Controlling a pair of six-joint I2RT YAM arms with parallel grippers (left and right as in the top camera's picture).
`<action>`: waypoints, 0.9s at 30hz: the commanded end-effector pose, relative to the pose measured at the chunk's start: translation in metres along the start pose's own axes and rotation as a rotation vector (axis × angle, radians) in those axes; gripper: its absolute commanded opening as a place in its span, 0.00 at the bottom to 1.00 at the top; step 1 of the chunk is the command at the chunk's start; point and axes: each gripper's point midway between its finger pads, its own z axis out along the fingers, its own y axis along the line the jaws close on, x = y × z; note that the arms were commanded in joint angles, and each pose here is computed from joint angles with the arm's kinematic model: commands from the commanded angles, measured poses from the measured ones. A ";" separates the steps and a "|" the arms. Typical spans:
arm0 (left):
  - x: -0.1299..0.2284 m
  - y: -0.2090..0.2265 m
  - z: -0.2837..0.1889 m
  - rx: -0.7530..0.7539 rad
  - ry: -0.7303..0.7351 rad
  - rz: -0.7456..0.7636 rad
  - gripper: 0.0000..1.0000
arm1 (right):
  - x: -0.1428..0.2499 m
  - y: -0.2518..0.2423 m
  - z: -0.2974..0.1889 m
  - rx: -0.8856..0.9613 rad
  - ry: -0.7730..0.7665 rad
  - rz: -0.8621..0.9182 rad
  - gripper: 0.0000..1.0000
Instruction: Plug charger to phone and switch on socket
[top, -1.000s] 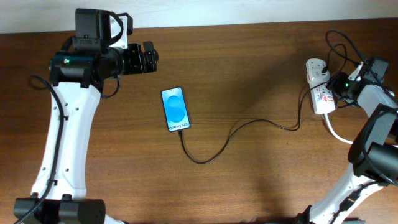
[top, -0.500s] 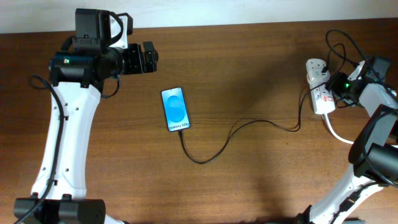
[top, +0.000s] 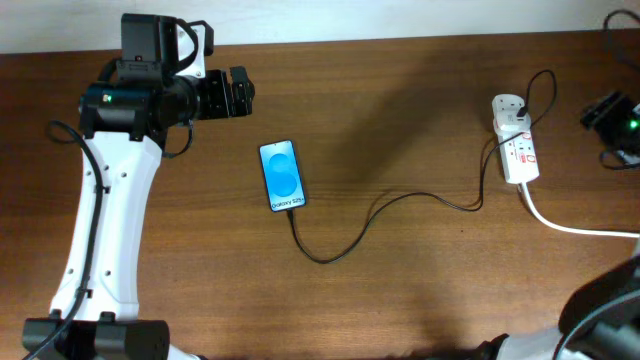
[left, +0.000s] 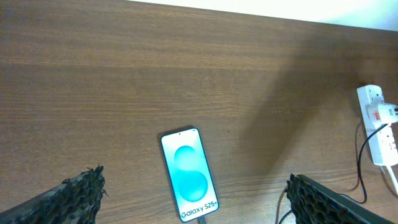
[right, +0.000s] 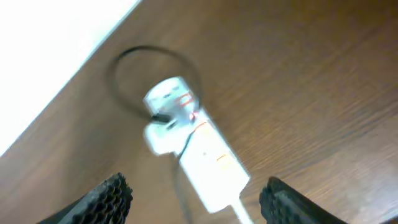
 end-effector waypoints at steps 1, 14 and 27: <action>-0.004 0.002 -0.005 -0.008 -0.015 -0.004 0.99 | 0.010 0.057 -0.054 -0.236 -0.013 -0.176 0.72; -0.004 0.002 -0.005 -0.008 -0.015 -0.004 0.99 | 0.174 0.134 -0.224 -0.412 0.125 -0.503 0.99; -0.004 0.002 -0.005 -0.008 -0.015 -0.004 0.99 | 0.194 0.125 -0.251 -0.349 -0.004 -0.695 0.98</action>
